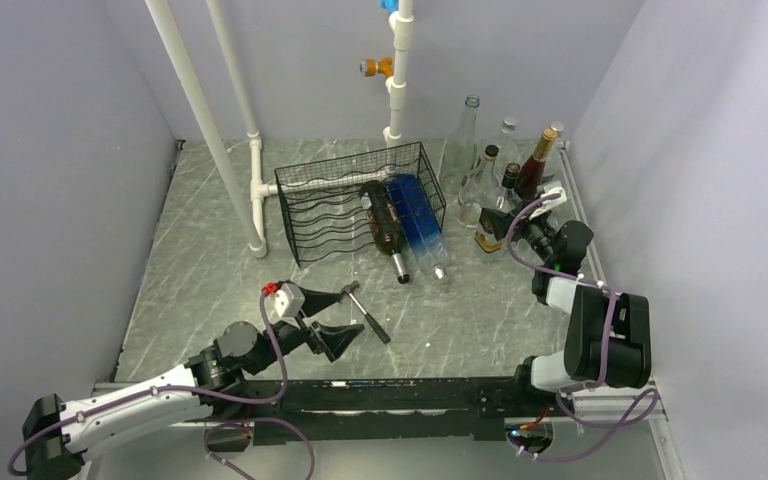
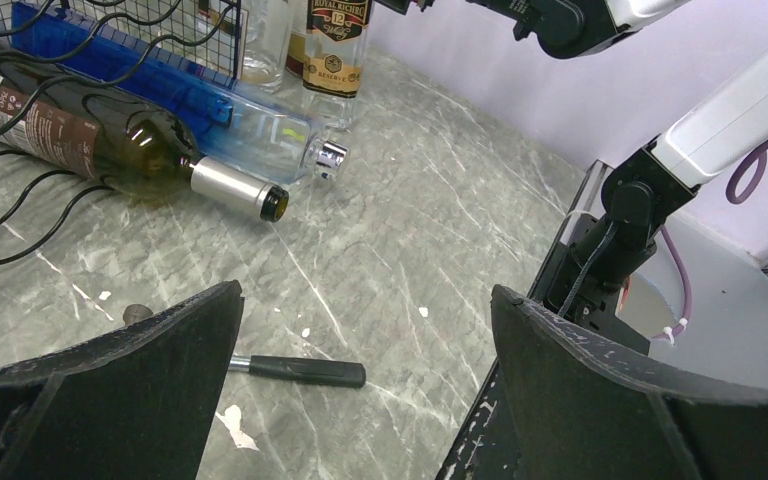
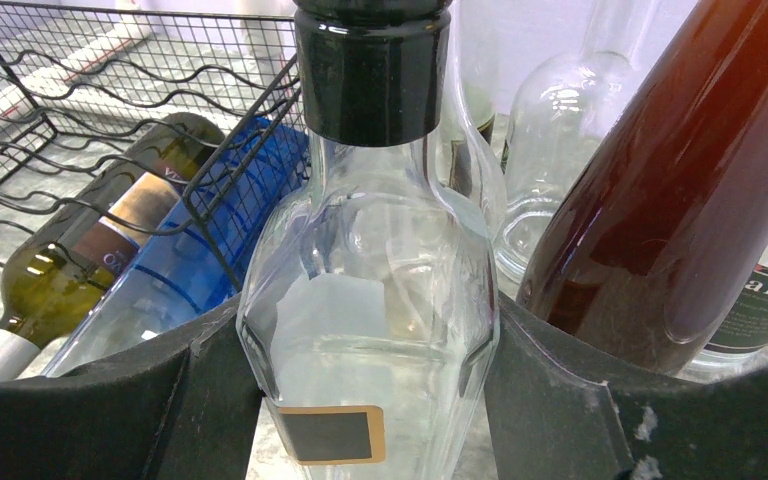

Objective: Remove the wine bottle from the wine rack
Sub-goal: Place the wine bottle at the center of the board.

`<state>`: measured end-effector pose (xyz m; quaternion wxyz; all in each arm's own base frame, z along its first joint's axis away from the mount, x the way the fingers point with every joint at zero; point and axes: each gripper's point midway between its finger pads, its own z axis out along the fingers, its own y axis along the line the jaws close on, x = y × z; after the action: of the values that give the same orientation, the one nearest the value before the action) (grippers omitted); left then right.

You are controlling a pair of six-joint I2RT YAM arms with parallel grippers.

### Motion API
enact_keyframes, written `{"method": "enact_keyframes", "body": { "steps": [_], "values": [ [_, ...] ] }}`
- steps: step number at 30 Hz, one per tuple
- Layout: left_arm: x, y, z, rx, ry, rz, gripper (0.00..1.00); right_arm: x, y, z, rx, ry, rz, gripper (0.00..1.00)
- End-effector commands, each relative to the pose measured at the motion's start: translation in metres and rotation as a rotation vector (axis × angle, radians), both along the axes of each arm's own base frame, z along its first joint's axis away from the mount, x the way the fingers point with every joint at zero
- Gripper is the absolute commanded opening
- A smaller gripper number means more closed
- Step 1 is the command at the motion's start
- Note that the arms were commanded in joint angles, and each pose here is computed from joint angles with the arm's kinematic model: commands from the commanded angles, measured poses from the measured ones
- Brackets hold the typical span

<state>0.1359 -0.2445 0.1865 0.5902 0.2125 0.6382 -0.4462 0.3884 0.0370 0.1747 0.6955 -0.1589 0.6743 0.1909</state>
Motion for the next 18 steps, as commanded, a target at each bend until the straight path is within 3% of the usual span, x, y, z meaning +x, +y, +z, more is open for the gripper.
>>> {"method": "enact_keyframes", "body": {
  "steps": [1, 18],
  "values": [
    [-0.0015, -0.0014, 0.0322, -0.081, -0.033, -0.008, 1.0, 0.0088, -0.0022, 0.049, -0.041, -0.19, -0.008, 0.06],
    [-0.0038, 0.0043, 0.0297, -0.101, -0.024, -0.004, 0.99, 0.0058, -0.0074, 0.0443, -0.049, -0.168, -0.01, 0.3]
  ]
}}
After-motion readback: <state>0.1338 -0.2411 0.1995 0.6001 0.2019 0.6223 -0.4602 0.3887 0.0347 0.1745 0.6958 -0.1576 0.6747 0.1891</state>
